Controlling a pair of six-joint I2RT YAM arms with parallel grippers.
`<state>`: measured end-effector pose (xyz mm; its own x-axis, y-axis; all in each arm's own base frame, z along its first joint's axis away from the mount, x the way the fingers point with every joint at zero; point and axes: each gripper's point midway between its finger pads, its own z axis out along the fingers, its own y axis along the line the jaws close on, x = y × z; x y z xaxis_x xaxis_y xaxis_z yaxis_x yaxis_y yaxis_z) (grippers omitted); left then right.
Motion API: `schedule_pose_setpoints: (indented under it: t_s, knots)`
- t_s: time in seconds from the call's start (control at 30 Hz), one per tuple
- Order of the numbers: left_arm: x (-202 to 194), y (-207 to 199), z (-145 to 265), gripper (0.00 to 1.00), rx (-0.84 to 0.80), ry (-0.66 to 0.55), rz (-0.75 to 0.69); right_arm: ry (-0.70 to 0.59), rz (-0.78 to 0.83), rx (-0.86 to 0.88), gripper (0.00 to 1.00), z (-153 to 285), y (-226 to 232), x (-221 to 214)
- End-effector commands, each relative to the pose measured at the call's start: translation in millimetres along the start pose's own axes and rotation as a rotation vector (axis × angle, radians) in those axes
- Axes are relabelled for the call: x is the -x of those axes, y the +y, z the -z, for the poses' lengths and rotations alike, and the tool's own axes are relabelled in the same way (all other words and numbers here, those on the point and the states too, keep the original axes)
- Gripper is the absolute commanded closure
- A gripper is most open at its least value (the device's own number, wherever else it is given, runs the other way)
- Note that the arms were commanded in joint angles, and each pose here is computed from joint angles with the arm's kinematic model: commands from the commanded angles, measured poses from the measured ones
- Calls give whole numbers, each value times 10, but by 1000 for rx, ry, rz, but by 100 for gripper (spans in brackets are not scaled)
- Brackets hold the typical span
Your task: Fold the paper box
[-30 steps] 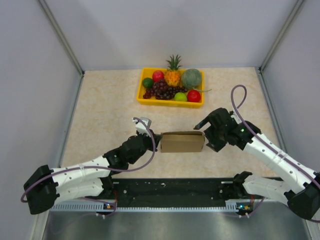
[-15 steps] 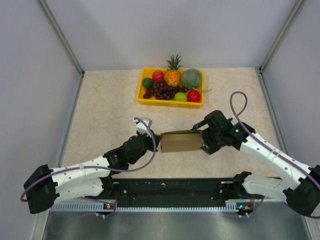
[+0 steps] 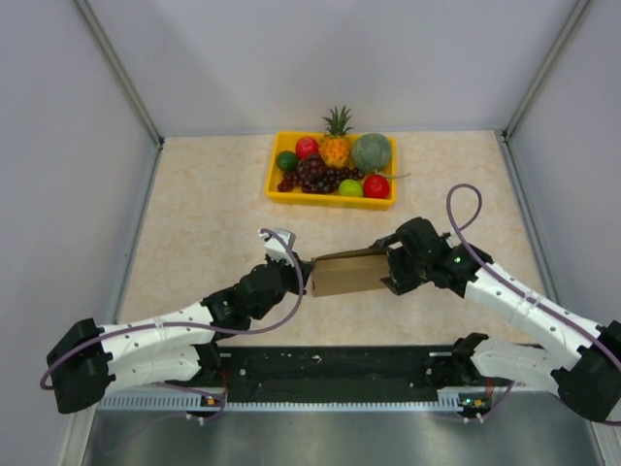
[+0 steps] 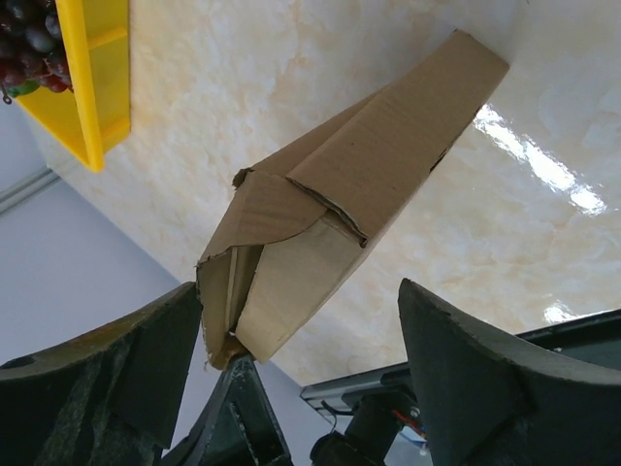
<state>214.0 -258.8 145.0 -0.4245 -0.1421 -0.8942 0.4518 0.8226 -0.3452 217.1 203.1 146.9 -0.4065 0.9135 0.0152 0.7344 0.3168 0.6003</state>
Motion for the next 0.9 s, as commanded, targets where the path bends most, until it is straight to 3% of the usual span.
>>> schedule_pose_setpoints:
  t_s: [0.0,0.13,0.67,0.87]
  knots:
    - [-691,321,138,100,77,249,-133,-9,14,8,17,25,-25,-6]
    - [-690,316,135,100,77,249,-134,-21,16,55,12,83,99,13]
    - [-704,311,141,100,75,250,-138,10,-21,51,12,-81,96,-31]
    - [-696,322,152,100,81,248,-138,11,-34,41,25,-160,37,-27]
